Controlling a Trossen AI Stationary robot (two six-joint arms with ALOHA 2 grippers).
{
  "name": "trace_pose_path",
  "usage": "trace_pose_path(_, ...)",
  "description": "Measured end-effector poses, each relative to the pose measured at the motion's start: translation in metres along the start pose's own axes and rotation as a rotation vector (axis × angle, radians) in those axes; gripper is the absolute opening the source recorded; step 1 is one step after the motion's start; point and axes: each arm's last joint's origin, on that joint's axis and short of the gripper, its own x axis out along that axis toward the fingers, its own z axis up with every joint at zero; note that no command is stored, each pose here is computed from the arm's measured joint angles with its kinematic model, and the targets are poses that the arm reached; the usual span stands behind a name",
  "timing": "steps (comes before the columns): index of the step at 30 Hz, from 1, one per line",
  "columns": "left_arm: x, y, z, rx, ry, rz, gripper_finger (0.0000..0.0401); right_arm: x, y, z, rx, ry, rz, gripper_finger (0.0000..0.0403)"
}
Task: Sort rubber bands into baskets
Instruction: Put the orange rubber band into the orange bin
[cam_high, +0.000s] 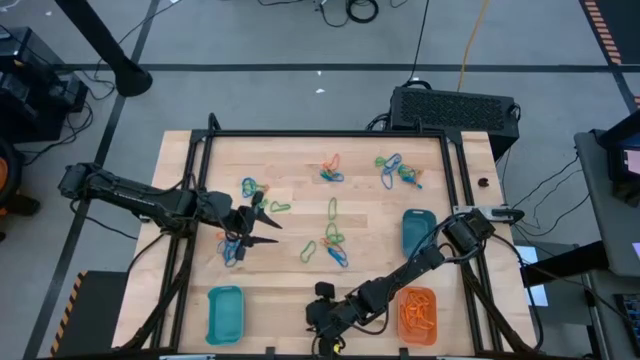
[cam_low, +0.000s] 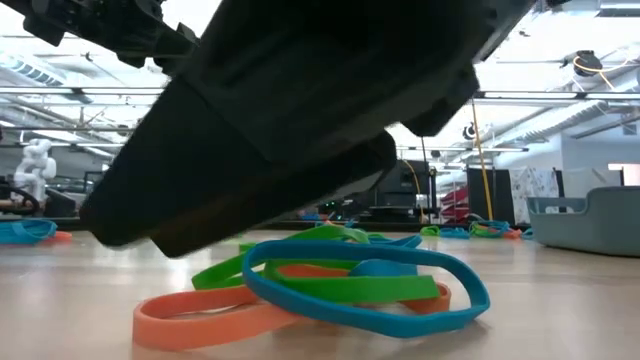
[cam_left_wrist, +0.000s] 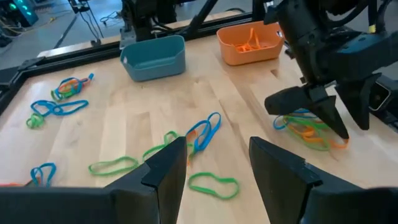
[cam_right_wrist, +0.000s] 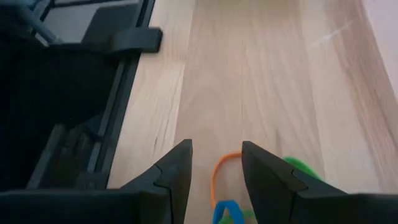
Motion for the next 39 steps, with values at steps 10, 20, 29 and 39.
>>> trace_pose_path(10,0.000,0.000,-0.001,-0.010,0.008,-0.007,0.0183,0.011,0.004,-0.019,0.059,0.050,-0.016,0.0132)
trace_pose_path(20,0.000,0.000,-0.001,-0.011,0.005,-0.007,0.0183,0.011,0.004,-0.024,0.048,0.055,-0.060,0.0096)
trace_pose_path(29,0.000,0.000,-0.001,-0.013,0.007,-0.007,0.0183,0.011,0.003,-0.023,0.034,0.066,-0.088,0.0006)
trace_pose_path(39,0.000,0.000,-0.001,-0.014,0.010,-0.007,0.0183,0.005,0.013,0.023,0.010,-0.030,-0.042,0.0001)
